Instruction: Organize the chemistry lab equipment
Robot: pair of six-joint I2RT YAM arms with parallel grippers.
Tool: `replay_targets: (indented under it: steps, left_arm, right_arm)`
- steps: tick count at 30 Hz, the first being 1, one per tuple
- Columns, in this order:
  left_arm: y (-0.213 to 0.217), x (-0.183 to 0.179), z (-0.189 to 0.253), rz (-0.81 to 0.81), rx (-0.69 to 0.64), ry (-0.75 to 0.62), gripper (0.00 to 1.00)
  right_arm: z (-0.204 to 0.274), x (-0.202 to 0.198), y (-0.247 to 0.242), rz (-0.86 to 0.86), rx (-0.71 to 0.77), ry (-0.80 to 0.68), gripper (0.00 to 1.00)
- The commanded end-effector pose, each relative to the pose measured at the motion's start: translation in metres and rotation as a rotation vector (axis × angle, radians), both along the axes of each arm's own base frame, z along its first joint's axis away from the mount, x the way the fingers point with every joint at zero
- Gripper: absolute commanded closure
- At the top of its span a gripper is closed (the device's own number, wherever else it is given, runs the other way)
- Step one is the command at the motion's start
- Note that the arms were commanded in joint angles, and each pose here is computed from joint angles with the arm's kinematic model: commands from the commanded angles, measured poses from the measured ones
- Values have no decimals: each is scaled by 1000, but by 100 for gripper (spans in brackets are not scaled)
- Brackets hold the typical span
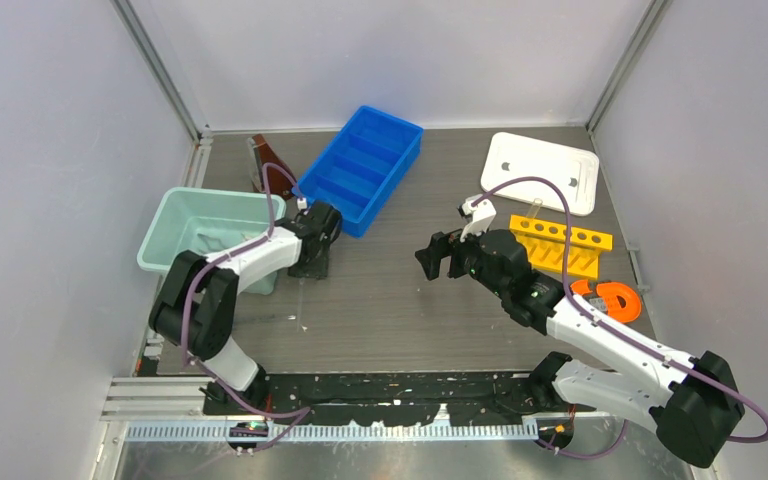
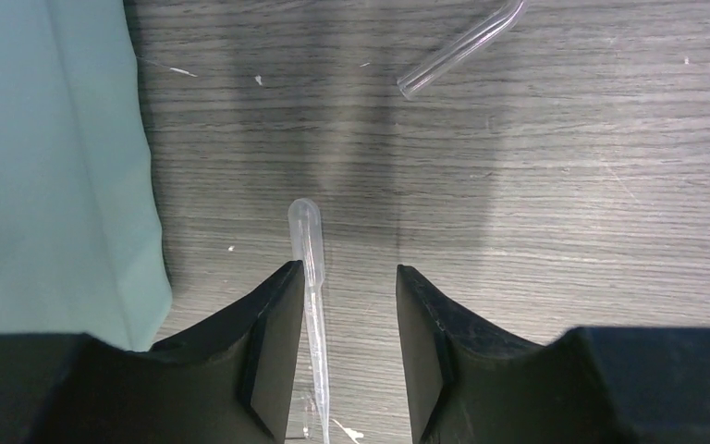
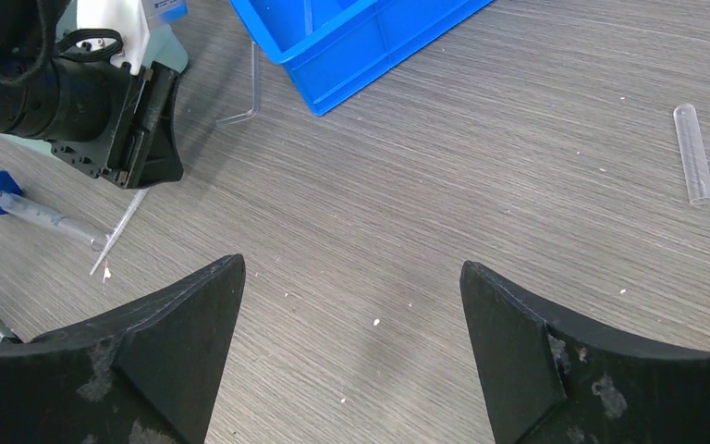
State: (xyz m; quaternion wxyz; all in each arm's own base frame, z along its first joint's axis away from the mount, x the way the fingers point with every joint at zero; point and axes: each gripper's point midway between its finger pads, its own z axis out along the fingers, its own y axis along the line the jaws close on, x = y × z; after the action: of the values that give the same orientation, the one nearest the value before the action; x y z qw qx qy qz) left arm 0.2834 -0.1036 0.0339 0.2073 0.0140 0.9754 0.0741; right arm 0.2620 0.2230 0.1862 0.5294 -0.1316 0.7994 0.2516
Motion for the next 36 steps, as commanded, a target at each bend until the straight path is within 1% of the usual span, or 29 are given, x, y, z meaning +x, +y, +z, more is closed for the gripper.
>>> replay_targets:
  steps: [1,7,10,13,17,20,22,25,27,36]
  left_arm:
    - [-2,10,-1,34,-5,-40,57]
    - [-3,8,-10,37,-7,-10,56]
    - [-8,7,-13,21,-33,5,57]
    - [-22,4,-10,-11,-104,9,58]
    - [-49,4,8,-77,-235,-30,59]
    - [-56,5,24,-90,-281,-72,58]
    - [-51,4,30,-80,-265,-81,58]
    - [-30,6,33,-32,-161,-93,57]
    - [-20,6,32,-5,-115,-93,57]
    - [3,3,16,62,-46,-76,61]
  right_arm:
    - [20,4,-1,-16,31,-57,7]
    - [20,3,-2,-16,31,-58,7]
    - [20,3,-2,-16,32,-60,7]
    - [21,3,-2,-16,33,-61,7]
    - [20,3,-1,-15,31,-58,7]
    - [18,4,-1,-15,27,-54,7]
    - [19,4,-2,-17,26,-54,7]
    - [19,4,-2,-20,26,-54,7]
    - [19,4,-2,-21,25,-55,7]
    - [20,3,-3,-21,27,-58,7]
